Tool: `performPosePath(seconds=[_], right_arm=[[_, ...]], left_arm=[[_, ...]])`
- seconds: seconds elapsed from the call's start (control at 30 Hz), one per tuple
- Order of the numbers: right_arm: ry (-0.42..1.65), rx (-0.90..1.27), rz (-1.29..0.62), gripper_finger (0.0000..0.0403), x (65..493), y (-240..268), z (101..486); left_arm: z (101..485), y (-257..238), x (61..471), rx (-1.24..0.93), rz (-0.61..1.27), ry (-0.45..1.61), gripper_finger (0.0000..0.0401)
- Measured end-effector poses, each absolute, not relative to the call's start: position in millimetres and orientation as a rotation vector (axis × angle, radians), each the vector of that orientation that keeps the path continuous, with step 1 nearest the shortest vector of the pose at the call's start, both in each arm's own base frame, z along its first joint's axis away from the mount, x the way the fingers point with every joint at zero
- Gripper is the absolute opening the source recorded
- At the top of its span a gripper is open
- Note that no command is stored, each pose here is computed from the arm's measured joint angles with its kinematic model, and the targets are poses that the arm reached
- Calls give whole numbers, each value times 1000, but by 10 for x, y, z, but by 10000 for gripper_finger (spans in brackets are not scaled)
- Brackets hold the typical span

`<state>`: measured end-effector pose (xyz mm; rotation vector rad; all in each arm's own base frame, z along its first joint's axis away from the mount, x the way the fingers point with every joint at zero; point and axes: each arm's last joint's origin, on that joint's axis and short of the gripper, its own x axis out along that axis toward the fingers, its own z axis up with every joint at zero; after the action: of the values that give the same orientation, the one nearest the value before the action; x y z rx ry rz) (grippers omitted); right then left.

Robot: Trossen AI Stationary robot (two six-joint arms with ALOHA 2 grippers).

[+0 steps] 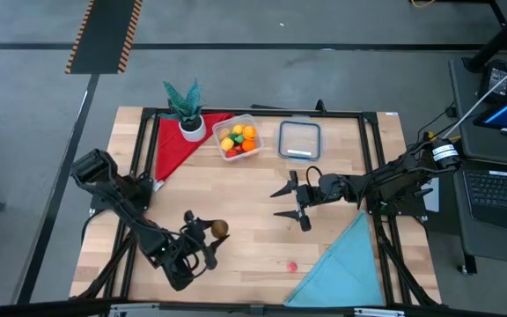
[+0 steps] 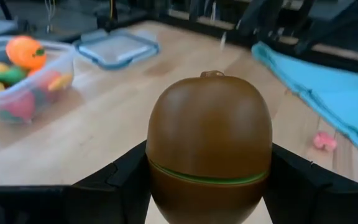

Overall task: Pick and placing Produce into tupperware
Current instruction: Put the kiwi into the transparent bin

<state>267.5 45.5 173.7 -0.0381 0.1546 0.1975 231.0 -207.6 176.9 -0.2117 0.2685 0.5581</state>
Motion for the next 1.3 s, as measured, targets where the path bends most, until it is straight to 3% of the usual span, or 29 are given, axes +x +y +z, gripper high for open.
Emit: performPosePath(seconds=[0.4,0.63,1.0,1.3], right_arm=[[-10,-31,121,275,2691,433,1896],[3,-33,-95,275,2692,370,1887],[4,-5,-238,275,2685,329,1885],[25,-13,-267,275,2684,315,1865]], left_arm=[[1597,-1898,2264,-200,688,70,232],[1601,-1633,2448,-180,816,37,232],[1598,-1106,2715,-166,1025,18,232],[1590,-974,2771,-136,1054,67,232]])
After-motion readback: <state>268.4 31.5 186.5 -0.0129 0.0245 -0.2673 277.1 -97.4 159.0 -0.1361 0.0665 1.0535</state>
